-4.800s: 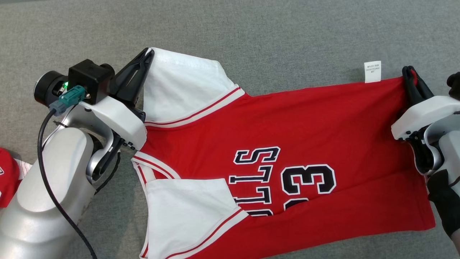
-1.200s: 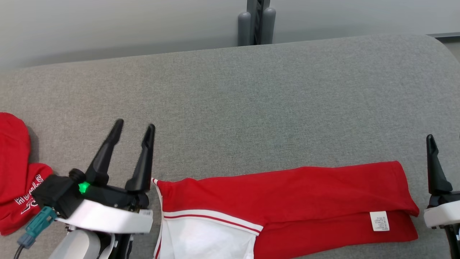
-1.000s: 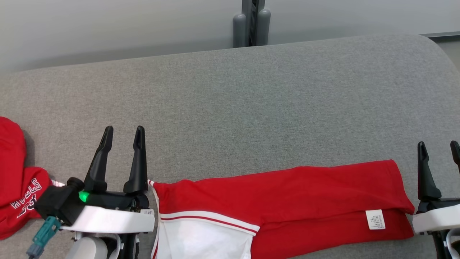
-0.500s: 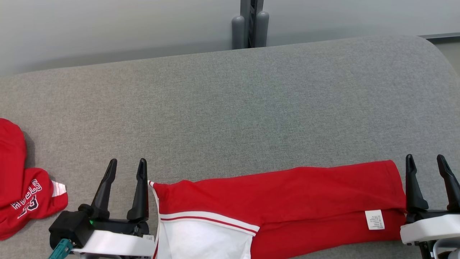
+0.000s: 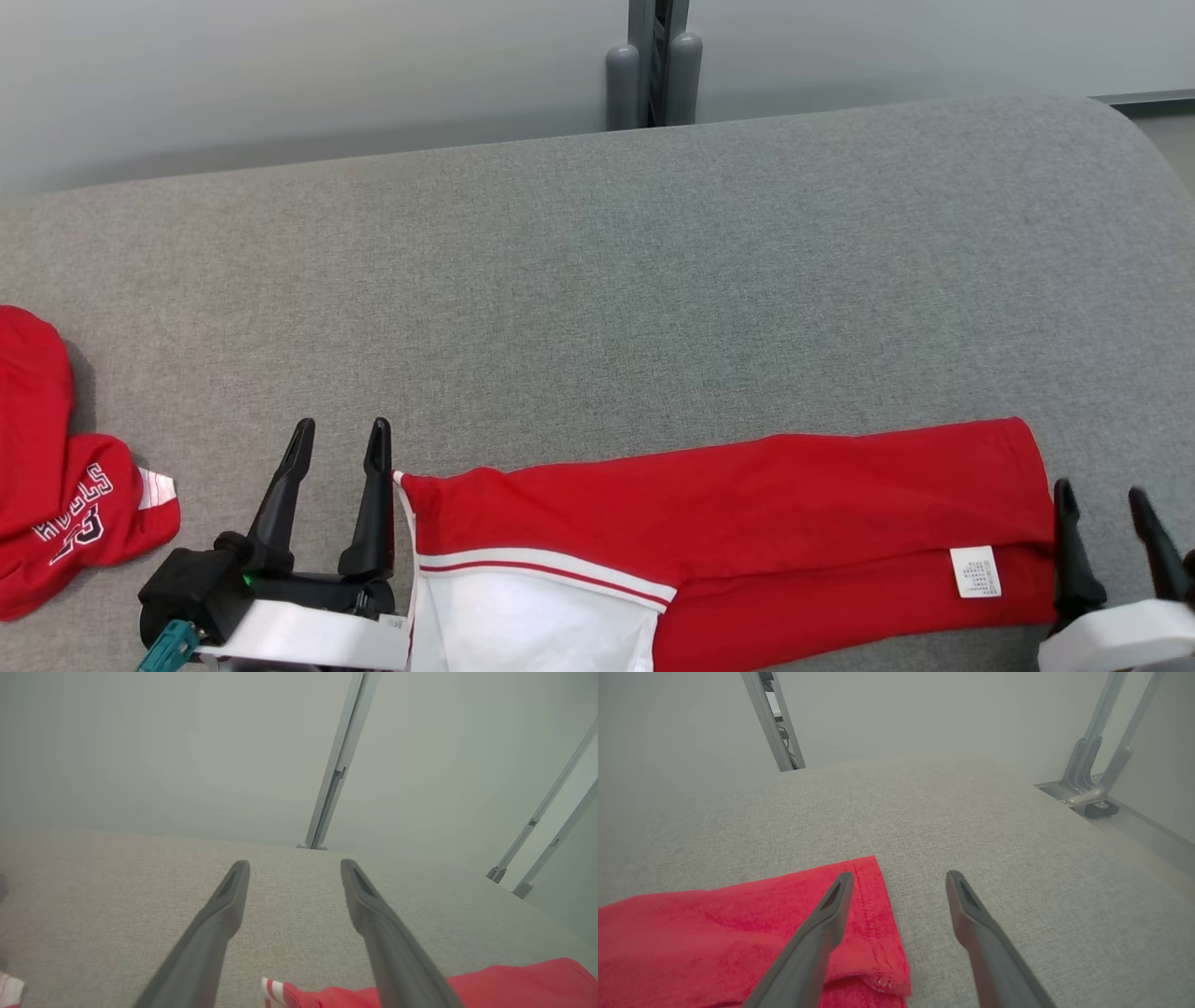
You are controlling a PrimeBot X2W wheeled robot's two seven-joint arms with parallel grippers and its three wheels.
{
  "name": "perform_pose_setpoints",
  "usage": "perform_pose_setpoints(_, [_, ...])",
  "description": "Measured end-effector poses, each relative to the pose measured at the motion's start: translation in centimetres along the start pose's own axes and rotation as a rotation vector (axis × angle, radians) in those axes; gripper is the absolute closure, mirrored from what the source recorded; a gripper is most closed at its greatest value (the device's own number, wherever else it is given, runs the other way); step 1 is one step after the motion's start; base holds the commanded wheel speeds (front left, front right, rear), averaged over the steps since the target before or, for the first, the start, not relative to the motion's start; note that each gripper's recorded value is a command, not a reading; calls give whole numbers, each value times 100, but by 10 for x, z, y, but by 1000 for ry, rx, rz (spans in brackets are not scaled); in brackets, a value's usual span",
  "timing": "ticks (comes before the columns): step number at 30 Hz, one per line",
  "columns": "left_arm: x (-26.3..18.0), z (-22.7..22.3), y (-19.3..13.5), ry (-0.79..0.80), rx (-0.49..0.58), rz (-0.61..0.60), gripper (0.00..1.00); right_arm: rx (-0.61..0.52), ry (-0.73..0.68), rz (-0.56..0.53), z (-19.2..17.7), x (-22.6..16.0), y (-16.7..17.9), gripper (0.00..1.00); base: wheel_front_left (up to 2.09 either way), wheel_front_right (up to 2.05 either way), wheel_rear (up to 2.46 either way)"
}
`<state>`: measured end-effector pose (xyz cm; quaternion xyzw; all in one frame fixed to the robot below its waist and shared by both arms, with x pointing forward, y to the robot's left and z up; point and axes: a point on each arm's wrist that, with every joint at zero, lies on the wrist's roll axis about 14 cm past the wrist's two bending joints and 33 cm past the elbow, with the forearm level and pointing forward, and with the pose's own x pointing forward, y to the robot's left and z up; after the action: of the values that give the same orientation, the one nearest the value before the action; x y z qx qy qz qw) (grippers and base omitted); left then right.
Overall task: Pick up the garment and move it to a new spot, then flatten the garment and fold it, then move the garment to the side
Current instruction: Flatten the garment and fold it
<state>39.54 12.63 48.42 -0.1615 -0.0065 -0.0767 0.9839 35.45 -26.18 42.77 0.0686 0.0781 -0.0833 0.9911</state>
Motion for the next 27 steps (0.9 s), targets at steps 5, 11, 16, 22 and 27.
perform_pose_setpoints(5, [0,-3,0,10,6,-1,0,65,118,-36,-38,-7,-5,0,0,0,0])
perform_pose_setpoints(11, [1,-9,1,26,11,-6,0,125,192,-29,-60,-4,4,0,0,0,0])
perform_pose_setpoints(16, [2,-10,2,29,19,-5,0,196,219,-45,-68,0,5,0,0,0,0])
perform_pose_setpoints(22, [4,-8,5,23,26,-3,0,224,249,-20,-75,3,14,4,0,0,0])
perform_pose_setpoints(27, [4,-7,5,21,29,-4,0,246,250,8,-74,5,25,96,0,0,0])
